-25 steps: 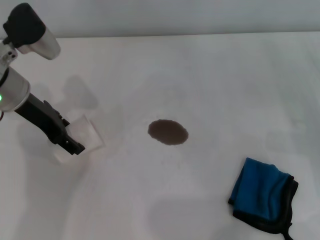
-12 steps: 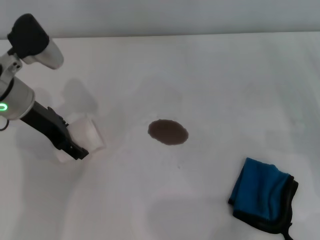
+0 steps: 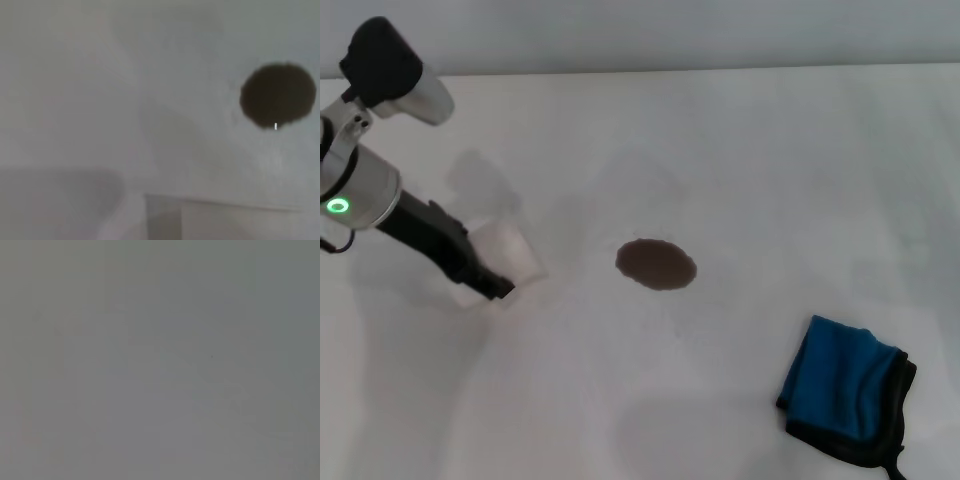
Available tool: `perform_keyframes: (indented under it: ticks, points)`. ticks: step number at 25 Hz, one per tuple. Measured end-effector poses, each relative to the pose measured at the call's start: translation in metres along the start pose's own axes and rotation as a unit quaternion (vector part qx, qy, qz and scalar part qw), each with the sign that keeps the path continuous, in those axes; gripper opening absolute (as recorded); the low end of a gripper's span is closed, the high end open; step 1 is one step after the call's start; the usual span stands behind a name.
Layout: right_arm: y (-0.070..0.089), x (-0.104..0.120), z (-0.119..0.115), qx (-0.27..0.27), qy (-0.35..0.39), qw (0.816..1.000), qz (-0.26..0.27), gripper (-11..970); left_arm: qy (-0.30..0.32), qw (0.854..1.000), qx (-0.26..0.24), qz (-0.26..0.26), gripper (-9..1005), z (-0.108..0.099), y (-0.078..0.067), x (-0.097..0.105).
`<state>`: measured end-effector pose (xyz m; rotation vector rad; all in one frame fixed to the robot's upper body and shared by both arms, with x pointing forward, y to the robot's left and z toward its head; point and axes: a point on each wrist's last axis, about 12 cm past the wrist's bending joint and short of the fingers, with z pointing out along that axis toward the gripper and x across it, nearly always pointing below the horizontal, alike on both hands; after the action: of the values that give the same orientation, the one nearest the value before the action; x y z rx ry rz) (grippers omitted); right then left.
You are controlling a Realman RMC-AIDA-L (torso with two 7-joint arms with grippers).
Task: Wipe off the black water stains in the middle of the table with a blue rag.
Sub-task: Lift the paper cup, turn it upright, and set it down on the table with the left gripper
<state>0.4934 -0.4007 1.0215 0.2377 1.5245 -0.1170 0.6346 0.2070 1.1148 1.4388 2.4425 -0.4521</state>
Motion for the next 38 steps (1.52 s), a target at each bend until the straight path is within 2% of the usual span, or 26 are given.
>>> perform_keyframes:
  ticks: [5,12,16,22,24,25,27,31,38]
  points:
    - [0.0,0.0,0.0,0.0,-0.001,1.0,-0.001,853,-0.081,0.997,-0.001,-0.011,801,-0.002,0.002,-0.012]
    - [0.0,-0.002,0.002,-0.002,-0.005,1.0,-0.004,853,-0.207,0.978,-0.009,-0.015,799,0.01,0.0,-0.013]
    - [0.0,-0.004,0.005,-0.005,-0.009,1.0,-0.006,852,-0.288,0.957,-0.021,-0.026,798,0.024,-0.004,0.0]
    - [0.002,-0.009,0.011,-0.015,-0.016,1.0,-0.014,852,-0.384,0.92,-0.049,-0.067,798,0.042,-0.016,0.037]
    - [0.003,-0.009,0.011,-0.016,-0.016,1.0,-0.014,852,-0.391,0.916,-0.054,-0.072,798,0.043,-0.017,0.042]
    - [0.003,-0.009,0.012,-0.017,-0.016,1.0,-0.014,852,-0.41,0.905,-0.076,-0.079,798,0.051,-0.022,0.056]
    - [0.004,-0.009,0.012,-0.017,-0.016,1.0,-0.014,853,-0.413,0.903,-0.091,-0.078,798,0.057,-0.026,0.063]
    - [0.004,-0.01,0.012,-0.019,-0.021,0.999,-0.014,854,-0.393,0.909,-0.114,-0.078,799,0.071,-0.033,0.074]
    - [0.002,-0.01,0.009,-0.018,-0.021,1.0,-0.015,853,-0.383,0.912,-0.12,-0.081,799,0.075,-0.035,0.081]
